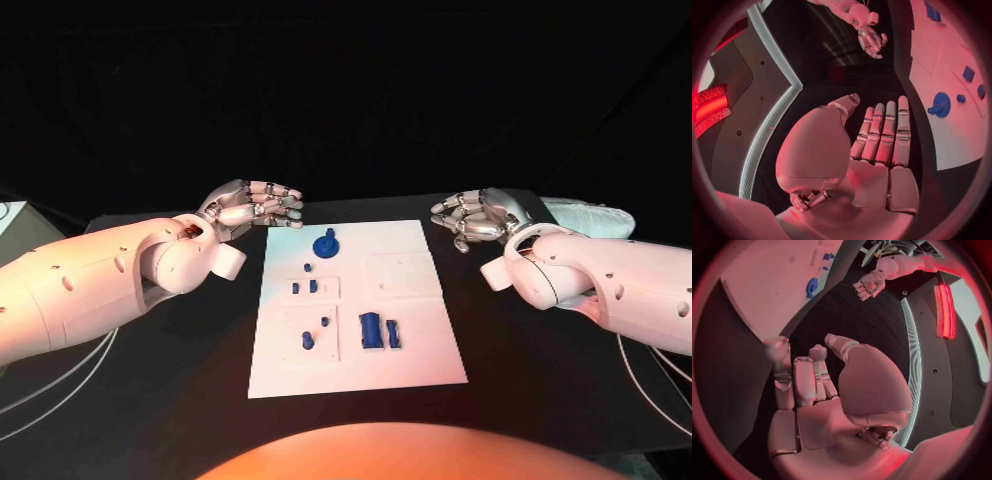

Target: Assemble the parts on the task board

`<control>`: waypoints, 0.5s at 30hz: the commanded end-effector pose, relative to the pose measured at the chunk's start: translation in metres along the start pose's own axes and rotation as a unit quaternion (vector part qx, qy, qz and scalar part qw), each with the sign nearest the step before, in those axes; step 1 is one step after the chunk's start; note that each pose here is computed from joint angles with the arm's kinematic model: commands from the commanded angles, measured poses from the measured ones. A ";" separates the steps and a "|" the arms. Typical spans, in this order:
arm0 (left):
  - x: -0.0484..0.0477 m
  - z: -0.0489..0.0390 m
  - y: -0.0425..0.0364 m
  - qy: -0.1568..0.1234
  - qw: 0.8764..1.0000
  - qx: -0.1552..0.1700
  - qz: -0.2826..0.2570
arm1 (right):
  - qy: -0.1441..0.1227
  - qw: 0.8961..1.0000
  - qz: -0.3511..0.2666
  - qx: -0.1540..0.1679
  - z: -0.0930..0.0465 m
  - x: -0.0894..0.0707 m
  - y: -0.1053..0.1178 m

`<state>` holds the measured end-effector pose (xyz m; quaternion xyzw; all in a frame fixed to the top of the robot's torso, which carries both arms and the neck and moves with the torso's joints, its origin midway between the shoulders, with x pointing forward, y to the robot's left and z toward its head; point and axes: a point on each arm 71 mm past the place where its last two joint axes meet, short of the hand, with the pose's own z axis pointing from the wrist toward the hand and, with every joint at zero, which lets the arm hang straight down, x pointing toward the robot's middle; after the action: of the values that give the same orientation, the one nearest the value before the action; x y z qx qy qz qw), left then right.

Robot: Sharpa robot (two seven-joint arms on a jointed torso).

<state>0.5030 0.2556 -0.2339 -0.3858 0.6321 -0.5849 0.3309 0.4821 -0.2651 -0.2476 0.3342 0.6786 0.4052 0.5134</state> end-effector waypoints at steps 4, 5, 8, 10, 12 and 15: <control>-0.0121 0.0071 -0.0032 -0.078 0.995 0.062 -0.016 | -0.005 0.997 0.057 -0.046 0.017 -0.007 0.005; -0.0133 0.0079 -0.0025 -0.084 0.994 0.065 -0.016 | -0.005 0.997 0.057 -0.049 0.019 -0.007 0.005; -0.0165 0.0088 0.0002 -0.099 0.993 0.067 -0.017 | -0.005 0.997 0.062 -0.054 0.024 -0.006 0.006; -0.0182 0.0092 0.0017 -0.107 0.992 0.068 -0.018 | -0.005 0.996 0.067 -0.057 0.026 -0.006 0.006; -0.0133 0.0096 0.0039 -0.074 0.996 0.039 -0.009 | -0.016 0.998 0.040 -0.034 0.024 -0.006 0.003; -0.0109 0.0097 0.0039 -0.078 0.996 0.040 -0.009 | -0.021 0.998 0.052 -0.038 0.023 -0.002 0.006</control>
<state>0.5170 0.2628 -0.2394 -0.4229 0.5776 -0.5806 0.3878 0.5062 -0.2614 -0.2452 0.3524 0.6398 0.4481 0.5154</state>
